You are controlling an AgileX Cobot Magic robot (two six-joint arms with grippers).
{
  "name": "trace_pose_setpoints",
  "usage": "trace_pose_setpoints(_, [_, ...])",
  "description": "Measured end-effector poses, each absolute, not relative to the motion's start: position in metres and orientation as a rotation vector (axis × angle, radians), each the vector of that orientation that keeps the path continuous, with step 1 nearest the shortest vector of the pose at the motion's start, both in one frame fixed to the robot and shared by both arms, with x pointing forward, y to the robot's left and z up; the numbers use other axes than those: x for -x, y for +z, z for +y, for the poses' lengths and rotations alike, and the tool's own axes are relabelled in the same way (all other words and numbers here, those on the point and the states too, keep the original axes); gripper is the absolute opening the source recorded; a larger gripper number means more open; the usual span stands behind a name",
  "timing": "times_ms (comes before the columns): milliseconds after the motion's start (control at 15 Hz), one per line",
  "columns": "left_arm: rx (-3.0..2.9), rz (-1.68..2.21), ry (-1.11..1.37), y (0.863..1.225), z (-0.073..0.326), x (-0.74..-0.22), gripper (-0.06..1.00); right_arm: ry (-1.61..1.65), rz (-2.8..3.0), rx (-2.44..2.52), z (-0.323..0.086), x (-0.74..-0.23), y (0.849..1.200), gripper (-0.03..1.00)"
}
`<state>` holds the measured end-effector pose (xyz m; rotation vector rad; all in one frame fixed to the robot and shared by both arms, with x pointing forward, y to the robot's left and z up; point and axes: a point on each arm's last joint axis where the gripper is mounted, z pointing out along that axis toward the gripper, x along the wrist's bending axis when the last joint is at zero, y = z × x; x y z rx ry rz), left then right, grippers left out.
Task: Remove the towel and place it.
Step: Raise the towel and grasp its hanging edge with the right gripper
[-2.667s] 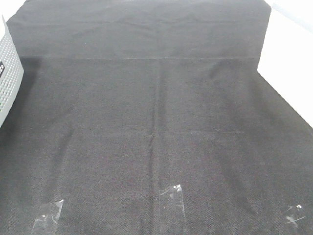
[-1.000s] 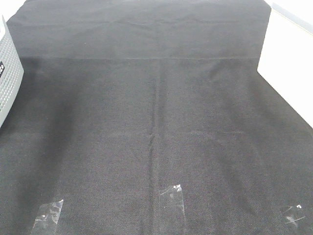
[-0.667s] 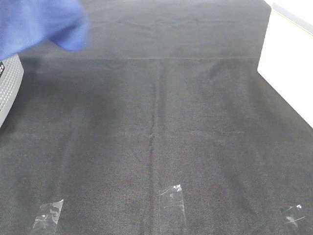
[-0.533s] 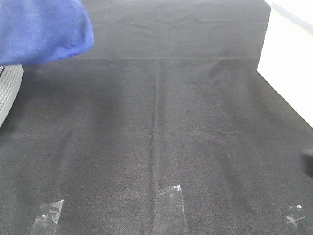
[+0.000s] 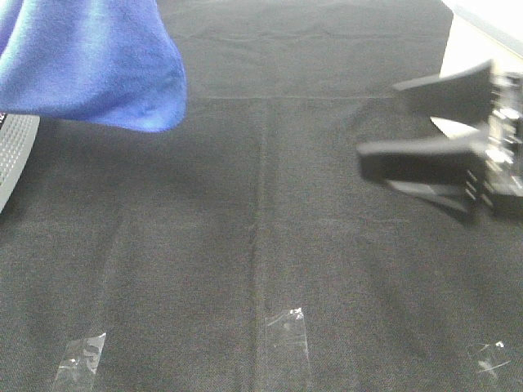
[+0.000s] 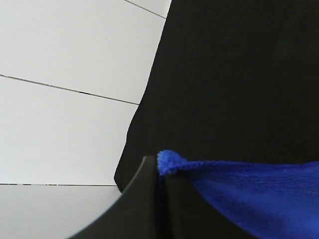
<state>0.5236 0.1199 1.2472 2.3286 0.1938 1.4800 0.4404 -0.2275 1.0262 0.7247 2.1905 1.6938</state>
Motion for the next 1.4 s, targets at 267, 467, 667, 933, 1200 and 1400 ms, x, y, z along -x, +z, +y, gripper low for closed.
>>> trace_pose_setpoints(267, [-2.324, 0.173, 1.436, 1.246, 0.112, -0.518, 0.0, 1.87, 2.186, -0.68, -0.222, -0.495, 1.017, 0.96])
trace_pose_setpoints(467, [-2.329, 0.19, 1.377, 1.244, 0.109, -0.516, 0.0, 1.945, 2.222, -0.647, -0.208, -0.526, 1.008, 0.96])
trace_pose_setpoints(667, [-2.326, 0.195, 1.356, 1.243, 0.109, -0.515, 0.0, 1.932, 2.329, -0.572, -0.169, -0.54, 0.995, 0.96])
trace_pose_setpoints(933, [-2.327, 0.196, 1.354, 1.243, 0.109, -0.515, 0.0, 1.874, 2.379, -0.536, -0.142, -0.561, 0.984, 0.96])
trace_pose_setpoints(1200, [-2.32, 0.204, 1.32, 1.242, 0.107, -0.514, 0.0, 1.905, 2.411, -0.446, -0.113, -0.579, 0.976, 0.96])
trace_pose_setpoints(1400, [-2.32, 0.205, 1.31, 1.242, 0.106, -0.514, 0.0, 1.927, 2.408, -0.465, -0.104, -0.598, 0.97, 0.96])
